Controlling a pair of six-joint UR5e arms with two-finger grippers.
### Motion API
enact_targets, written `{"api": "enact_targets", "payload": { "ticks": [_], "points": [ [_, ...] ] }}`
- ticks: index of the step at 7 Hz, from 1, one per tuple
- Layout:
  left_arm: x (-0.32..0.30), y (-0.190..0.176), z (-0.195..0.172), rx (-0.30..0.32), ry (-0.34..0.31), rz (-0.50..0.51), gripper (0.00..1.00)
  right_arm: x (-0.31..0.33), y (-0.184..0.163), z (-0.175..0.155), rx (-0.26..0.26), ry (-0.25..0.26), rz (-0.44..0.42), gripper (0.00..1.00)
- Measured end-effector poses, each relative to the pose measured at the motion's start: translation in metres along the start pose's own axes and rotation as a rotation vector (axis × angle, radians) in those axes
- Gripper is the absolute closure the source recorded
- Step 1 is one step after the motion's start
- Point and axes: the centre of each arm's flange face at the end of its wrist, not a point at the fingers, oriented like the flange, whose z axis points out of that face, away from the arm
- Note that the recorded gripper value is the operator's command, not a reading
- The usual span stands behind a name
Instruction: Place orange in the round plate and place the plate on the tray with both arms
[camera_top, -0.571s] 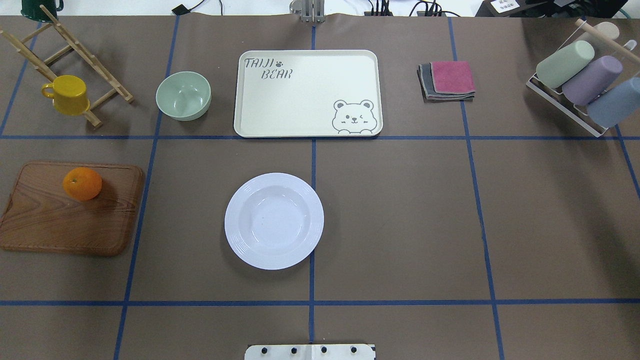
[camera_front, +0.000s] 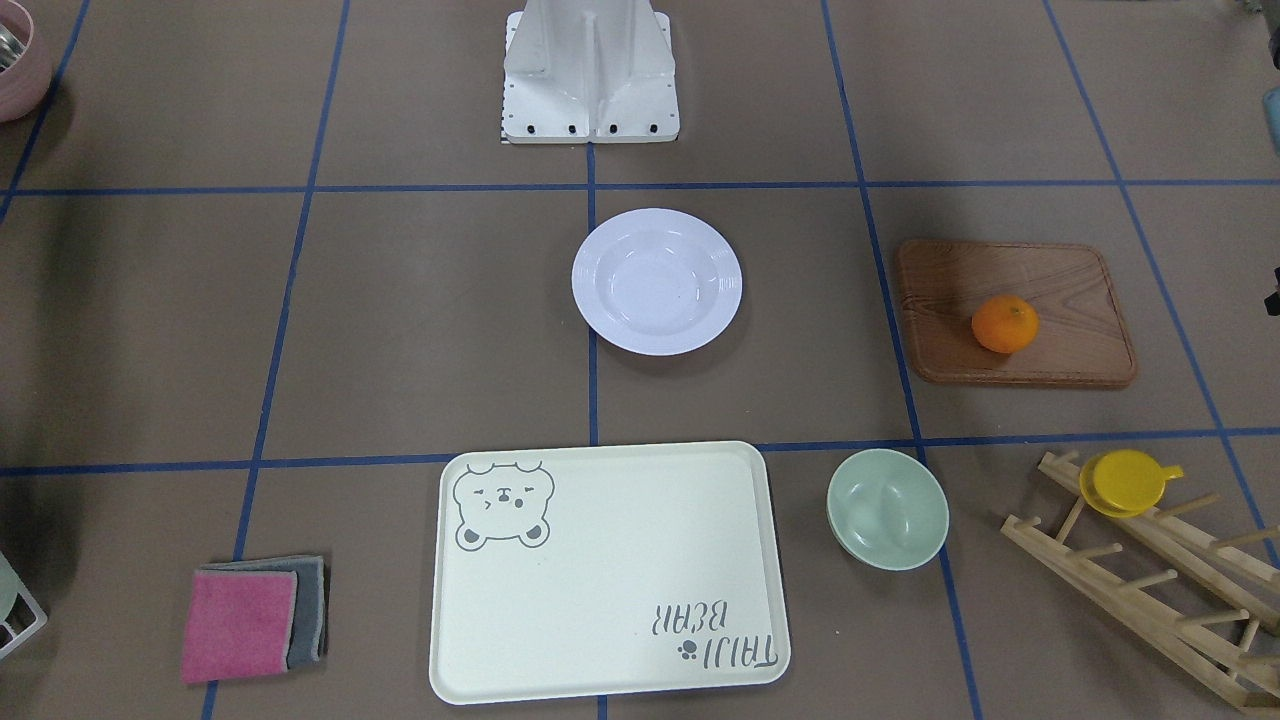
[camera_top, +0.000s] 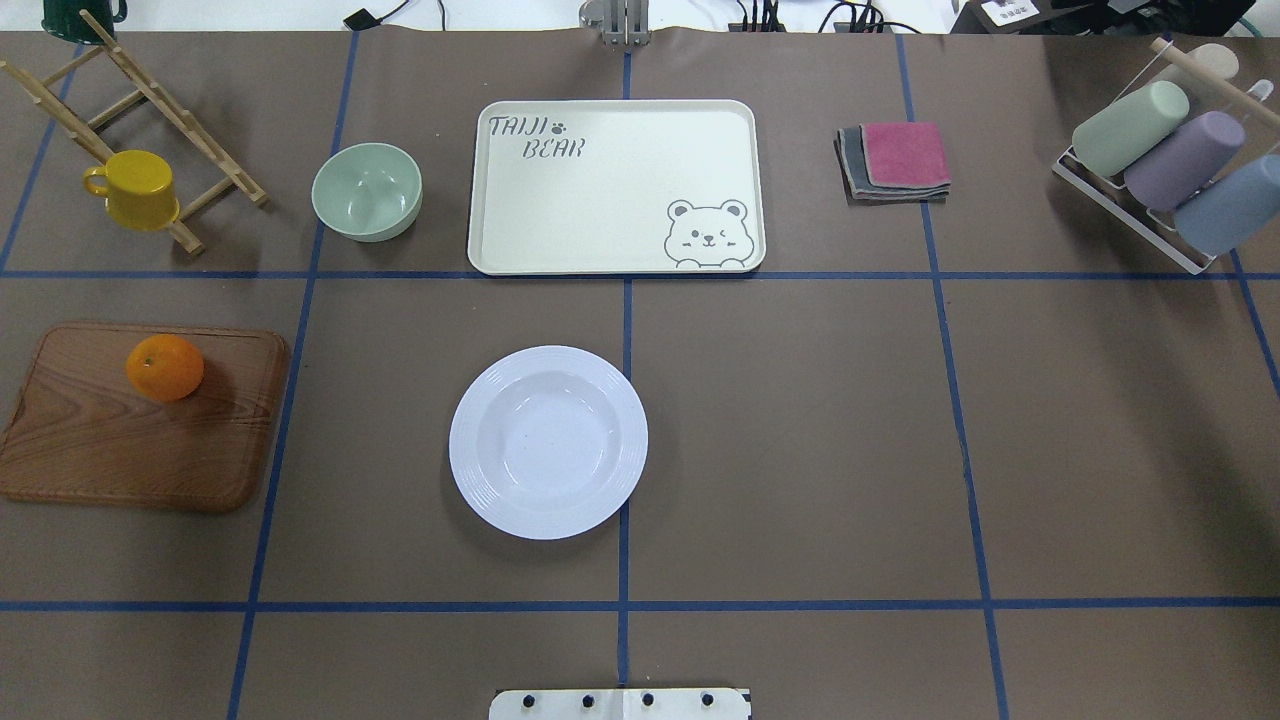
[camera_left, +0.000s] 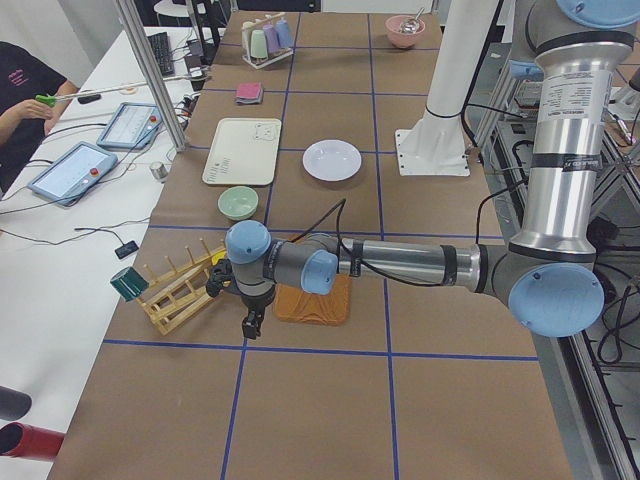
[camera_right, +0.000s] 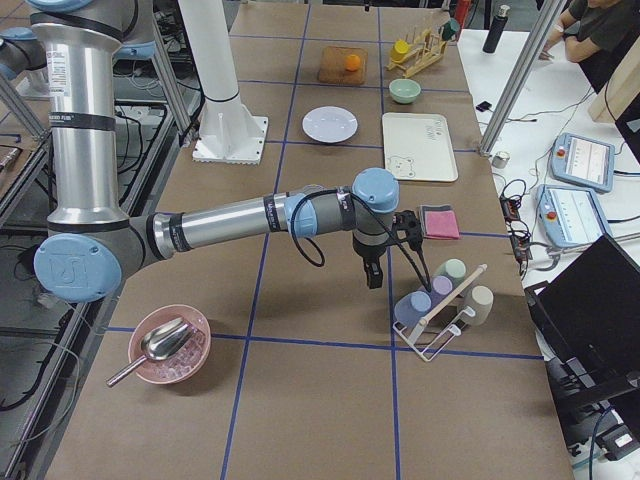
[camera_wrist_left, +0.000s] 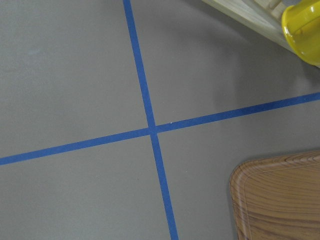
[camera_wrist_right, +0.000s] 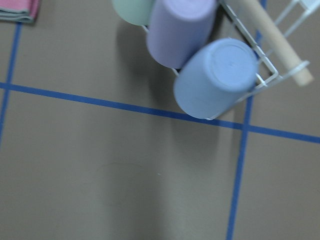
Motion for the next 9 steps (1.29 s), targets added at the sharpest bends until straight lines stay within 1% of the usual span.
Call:
{"api": "enact_targets", "payload": {
  "ticks": [1, 2, 3, 4, 6, 7, 8, 9],
  "points": [
    [0.014, -0.004, -0.007, 0.015, 0.005, -0.037, 0.01, -0.018, -0.005, 0.010, -0.011, -0.084, 0.046, 0.00],
    [0.031, -0.007, -0.007, 0.018, 0.012, -0.060, 0.01, -0.040, -0.012, 0.024, -0.032, -0.143, 0.097, 0.00],
    [0.052, -0.009, -0.004, 0.022, 0.023, -0.087, 0.01, -0.063, -0.018, 0.034, -0.041, -0.197, 0.115, 0.00],
    [0.076, -0.011, 0.001, 0.030, 0.039, -0.117, 0.01, -0.086, -0.022, 0.041, -0.046, -0.238, 0.140, 0.00],
    [0.111, -0.012, 0.013, 0.034, 0.067, -0.159, 0.01, -0.135, -0.032, 0.054, -0.039, -0.291, 0.168, 0.00],
    [0.123, -0.011, 0.016, 0.033, 0.075, -0.174, 0.01, -0.158, -0.036, 0.065, -0.043, -0.310, 0.181, 0.00],
    [0.137, -0.010, 0.019, 0.027, 0.082, -0.193, 0.01, -0.188, -0.039, 0.075, -0.054, -0.339, 0.209, 0.00],
    [0.147, -0.009, 0.021, 0.022, 0.088, -0.207, 0.01, -0.217, -0.036, 0.088, -0.046, -0.370, 0.249, 0.00]
  ]
}}
